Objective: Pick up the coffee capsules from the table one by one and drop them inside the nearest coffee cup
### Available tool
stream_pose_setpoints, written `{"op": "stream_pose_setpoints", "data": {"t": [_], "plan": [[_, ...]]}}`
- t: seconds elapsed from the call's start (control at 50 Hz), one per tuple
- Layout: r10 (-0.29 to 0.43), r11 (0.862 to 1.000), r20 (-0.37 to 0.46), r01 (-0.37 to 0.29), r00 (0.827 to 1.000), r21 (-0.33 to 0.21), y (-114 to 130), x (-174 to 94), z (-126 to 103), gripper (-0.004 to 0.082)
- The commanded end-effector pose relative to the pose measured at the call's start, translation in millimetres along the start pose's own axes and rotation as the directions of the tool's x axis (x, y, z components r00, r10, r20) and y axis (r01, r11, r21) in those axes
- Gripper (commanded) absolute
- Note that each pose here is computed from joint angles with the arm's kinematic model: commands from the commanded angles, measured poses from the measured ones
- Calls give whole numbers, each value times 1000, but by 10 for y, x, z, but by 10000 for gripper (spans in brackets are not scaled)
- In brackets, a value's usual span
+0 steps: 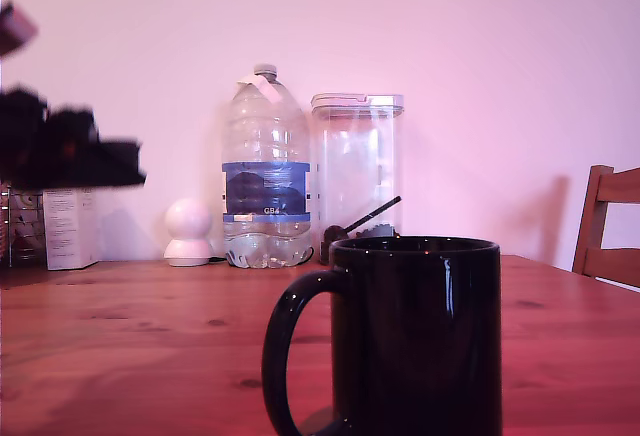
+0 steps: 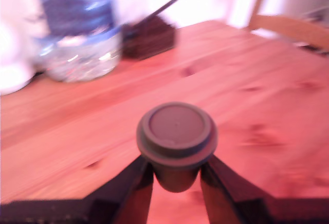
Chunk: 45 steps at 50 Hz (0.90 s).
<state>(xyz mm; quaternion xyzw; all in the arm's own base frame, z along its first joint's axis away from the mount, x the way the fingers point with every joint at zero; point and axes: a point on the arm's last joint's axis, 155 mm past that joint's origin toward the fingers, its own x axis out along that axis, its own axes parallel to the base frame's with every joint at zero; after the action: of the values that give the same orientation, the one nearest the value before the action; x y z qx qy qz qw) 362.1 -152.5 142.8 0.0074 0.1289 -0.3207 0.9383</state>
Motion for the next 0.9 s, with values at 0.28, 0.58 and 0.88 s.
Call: {"op": "stream_pose_setpoints", "data": {"t": [0.28, 0.58, 0.88], "plan": [[-129, 991, -59, 130, 990, 14, -606, -216, 26, 90], [-239, 970, -93, 242, 967, 29, -1088, -433, 52, 90], [-312, 948, -143, 317, 939, 14, -1396, -623, -29, 90]]}}
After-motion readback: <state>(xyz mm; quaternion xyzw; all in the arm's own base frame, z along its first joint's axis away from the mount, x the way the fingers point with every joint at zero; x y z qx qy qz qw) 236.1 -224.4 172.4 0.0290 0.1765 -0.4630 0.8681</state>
